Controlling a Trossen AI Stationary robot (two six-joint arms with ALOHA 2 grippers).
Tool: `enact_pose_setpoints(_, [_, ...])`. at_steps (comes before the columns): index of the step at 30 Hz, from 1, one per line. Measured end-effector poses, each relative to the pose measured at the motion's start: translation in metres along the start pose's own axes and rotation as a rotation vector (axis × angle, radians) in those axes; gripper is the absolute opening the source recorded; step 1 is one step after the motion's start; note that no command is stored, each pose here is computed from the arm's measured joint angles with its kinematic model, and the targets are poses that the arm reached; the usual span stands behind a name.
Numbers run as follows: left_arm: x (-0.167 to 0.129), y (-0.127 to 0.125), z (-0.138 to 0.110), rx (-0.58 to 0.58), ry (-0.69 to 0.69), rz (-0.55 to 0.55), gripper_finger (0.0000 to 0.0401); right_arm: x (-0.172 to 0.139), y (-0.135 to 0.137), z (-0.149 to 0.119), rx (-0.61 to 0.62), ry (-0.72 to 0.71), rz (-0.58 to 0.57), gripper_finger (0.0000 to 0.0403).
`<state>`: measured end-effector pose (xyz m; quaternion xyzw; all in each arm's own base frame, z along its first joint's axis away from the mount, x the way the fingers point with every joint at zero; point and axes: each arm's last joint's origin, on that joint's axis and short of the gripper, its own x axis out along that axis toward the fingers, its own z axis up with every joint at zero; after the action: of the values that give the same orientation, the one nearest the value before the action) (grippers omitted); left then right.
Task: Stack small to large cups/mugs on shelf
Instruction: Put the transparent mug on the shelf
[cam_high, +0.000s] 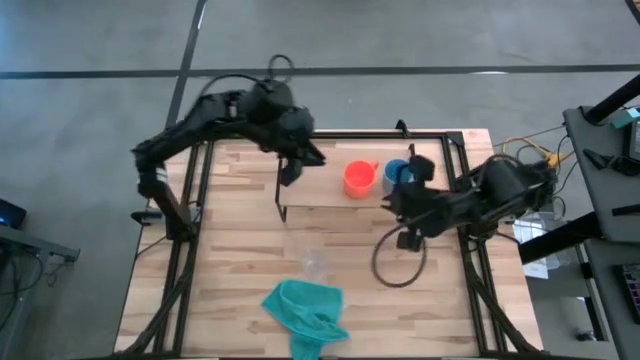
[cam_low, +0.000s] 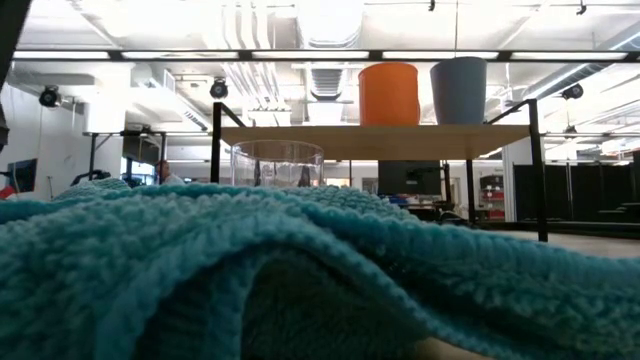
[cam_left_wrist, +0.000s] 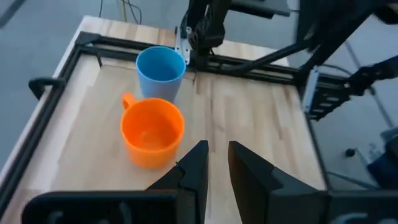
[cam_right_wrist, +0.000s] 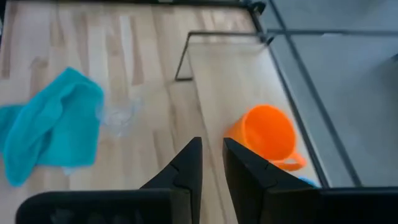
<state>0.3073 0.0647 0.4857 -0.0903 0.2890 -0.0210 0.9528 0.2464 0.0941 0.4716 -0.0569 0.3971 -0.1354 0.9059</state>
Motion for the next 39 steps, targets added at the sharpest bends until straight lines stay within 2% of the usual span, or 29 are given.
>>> enact_pose_setpoints(6, [-0.037, -0.015, -0.015, -0.051, 0.056, -0.01, 0.0048, -0.012, -0.008, -0.012, -0.009, -0.048, -0.037, 0.0059])
enact_pose_setpoints(12, [-0.05, -0.025, -0.024, -0.121, 0.1, -0.012, 0.0048, 0.006, -0.001, -0.035, -0.005, -0.023, -0.073, 0.0059])
enact_pose_setpoints(15, [-0.048, -0.029, -0.026, -0.119, 0.125, -0.023, 0.0048, 0.016, 0.009, -0.047, -0.012, -0.054, -0.035, 0.0059])
enact_pose_setpoints(17, [-0.045, -0.031, -0.028, -0.119, 0.157, -0.03, 0.0048, 0.021, 0.017, -0.055, -0.013, -0.077, 0.042, 0.0059])
enact_pose_setpoints(20, [-0.036, -0.033, -0.034, -0.133, 0.246, -0.034, 0.0048, 0.024, 0.028, -0.065, -0.009, -0.128, 0.197, 0.0059])
enact_pose_setpoints(23, [-0.023, -0.037, -0.039, -0.141, 0.31, -0.083, 0.0048, 0.024, 0.037, -0.076, -0.017, -0.2, 0.305, 0.0059])
enact_pose_setpoints(26, [-0.01, -0.043, -0.046, -0.155, 0.358, -0.122, 0.0048, 0.025, 0.038, -0.088, -0.001, -0.248, 0.342, 0.0059])
enact_pose_setpoints(30, [0.012, -0.05, -0.063, -0.151, 0.465, -0.138, 0.0048, 0.034, 0.036, -0.107, 0.078, -0.245, 0.359, 0.0059])
enact_pose_setpoints(39, [0.067, -0.063, -0.094, -0.227, 0.499, -0.15, 0.0048, 0.056, 0.037, -0.138, 0.153, -0.343, 0.412, 0.0059])
